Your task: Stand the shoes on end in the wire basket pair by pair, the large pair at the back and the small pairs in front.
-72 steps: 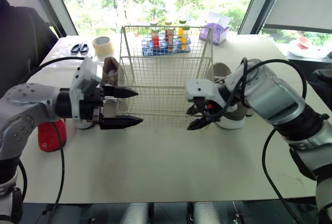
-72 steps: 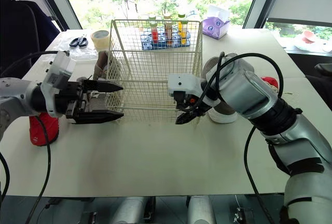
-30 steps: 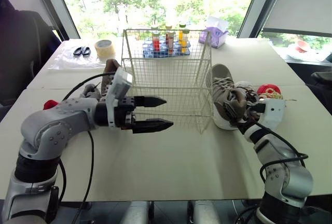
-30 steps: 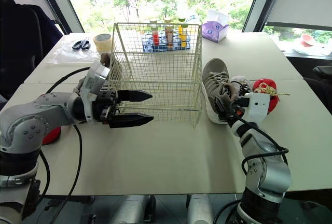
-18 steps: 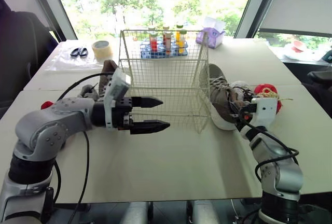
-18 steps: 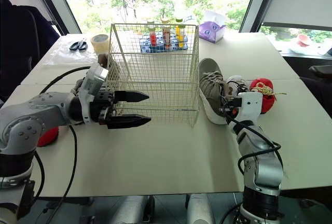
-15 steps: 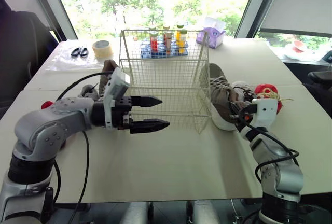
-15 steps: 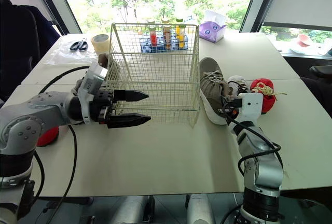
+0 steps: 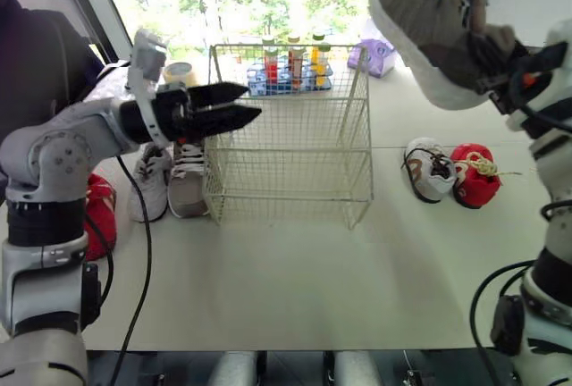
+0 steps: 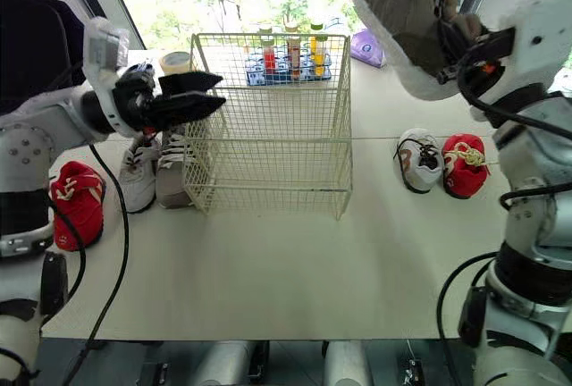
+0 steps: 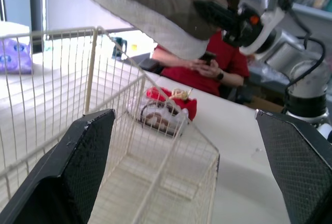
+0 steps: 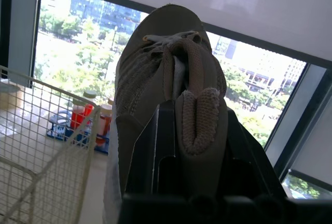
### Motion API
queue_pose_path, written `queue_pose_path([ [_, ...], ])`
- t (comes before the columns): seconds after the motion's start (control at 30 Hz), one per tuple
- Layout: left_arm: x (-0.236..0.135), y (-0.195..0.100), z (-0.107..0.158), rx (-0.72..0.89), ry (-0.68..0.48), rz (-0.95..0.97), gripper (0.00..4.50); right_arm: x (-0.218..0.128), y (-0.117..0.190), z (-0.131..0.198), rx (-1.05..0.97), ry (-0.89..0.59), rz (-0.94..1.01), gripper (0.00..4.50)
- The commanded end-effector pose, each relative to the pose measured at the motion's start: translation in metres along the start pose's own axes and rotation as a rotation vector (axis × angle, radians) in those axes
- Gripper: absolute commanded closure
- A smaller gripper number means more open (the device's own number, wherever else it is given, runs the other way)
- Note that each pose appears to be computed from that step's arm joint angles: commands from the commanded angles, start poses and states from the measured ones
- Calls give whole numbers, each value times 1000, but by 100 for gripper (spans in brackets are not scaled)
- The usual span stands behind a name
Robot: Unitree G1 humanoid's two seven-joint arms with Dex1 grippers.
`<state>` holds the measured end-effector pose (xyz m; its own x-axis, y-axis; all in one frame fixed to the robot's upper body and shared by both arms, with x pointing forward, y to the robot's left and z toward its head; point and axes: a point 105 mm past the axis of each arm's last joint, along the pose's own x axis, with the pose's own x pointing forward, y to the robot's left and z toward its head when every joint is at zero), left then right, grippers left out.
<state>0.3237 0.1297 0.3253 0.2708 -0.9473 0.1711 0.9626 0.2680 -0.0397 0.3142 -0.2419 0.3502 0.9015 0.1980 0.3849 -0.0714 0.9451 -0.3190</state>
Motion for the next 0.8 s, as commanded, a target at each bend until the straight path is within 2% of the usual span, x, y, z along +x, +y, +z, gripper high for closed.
queue_pose_path([
  [0.03,-1,19,42,53,-137,29,0,-1,-4,59,-117,-194,71,407],
  [0.13,-3,40,60,25,-176,65,0,2,10,85,-182,-256,224,407],
  [0.23,0,50,66,-7,-130,48,0,3,24,112,-245,-318,377,407],
  [0.3,4,55,74,-28,-141,52,0,4,35,123,-274,-348,462,407],
  [0.4,9,52,85,-81,-185,9,0,5,49,125,-310,-361,551,407],
  [0.63,14,39,98,-119,-206,-92,0,4,80,118,-361,-375,706,407],
  [0.8,14,41,94,-105,-180,-86,0,-1,90,118,-349,-391,765,407],
])
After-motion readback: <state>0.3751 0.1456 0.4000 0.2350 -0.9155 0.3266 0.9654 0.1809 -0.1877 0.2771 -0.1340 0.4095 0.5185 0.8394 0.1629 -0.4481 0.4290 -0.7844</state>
